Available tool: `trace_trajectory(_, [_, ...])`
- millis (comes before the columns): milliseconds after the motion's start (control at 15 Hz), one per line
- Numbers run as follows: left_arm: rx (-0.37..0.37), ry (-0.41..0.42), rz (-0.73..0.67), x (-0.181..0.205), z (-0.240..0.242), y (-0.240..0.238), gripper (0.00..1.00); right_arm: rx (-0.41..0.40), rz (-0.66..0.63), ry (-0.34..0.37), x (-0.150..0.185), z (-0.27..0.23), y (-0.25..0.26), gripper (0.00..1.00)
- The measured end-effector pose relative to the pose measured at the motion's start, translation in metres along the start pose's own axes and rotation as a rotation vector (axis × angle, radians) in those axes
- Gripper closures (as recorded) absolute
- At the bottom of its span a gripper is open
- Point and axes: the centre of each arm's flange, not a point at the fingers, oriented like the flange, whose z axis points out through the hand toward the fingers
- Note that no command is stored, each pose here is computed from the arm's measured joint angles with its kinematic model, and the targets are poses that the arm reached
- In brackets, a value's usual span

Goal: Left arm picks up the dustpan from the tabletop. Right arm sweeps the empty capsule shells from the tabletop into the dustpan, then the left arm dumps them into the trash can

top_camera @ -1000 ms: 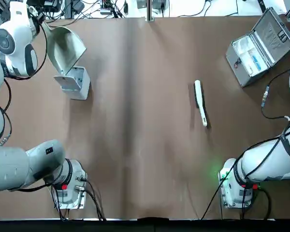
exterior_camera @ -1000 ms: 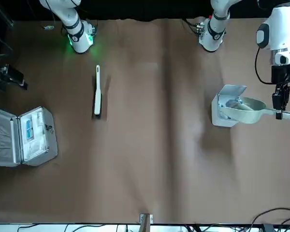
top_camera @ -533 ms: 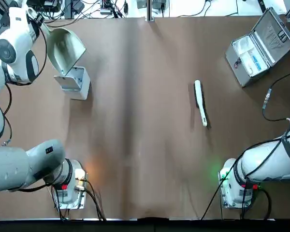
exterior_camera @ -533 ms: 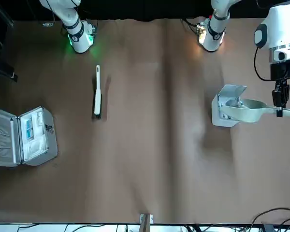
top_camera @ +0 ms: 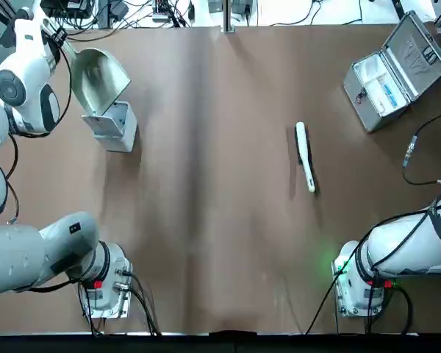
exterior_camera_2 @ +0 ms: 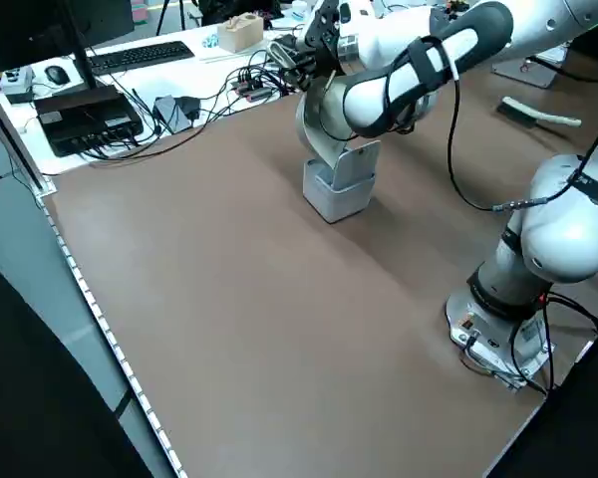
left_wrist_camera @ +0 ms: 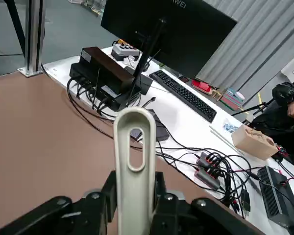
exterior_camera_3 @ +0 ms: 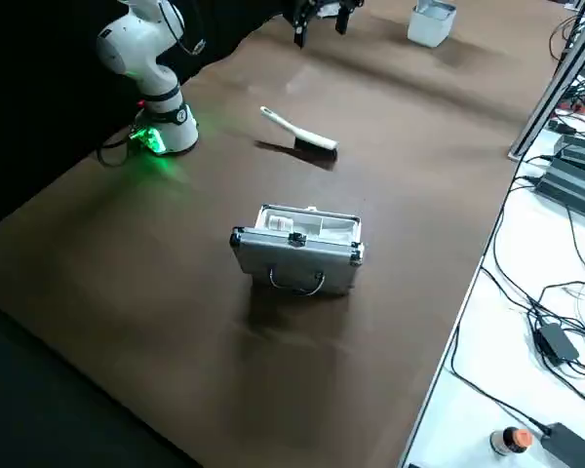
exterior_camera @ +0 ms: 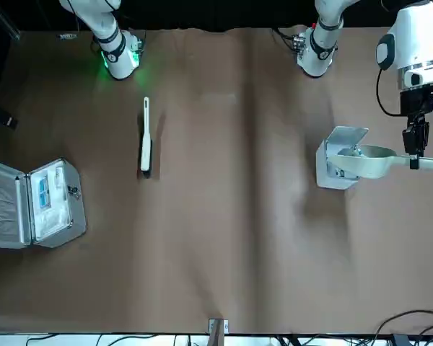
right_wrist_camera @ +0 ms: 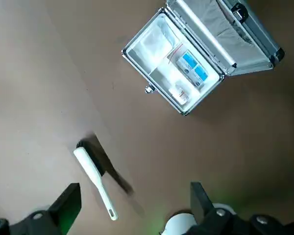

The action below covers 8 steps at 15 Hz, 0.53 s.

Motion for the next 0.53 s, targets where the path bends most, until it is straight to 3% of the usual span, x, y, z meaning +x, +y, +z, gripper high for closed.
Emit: trace_trajectory(533, [0.017, 0.008, -0.013, 0.004, 0.0, -0.009, 0.67, 0.018, -0.129, 0.069, 0.022, 0.002, 0.026, 0.02])
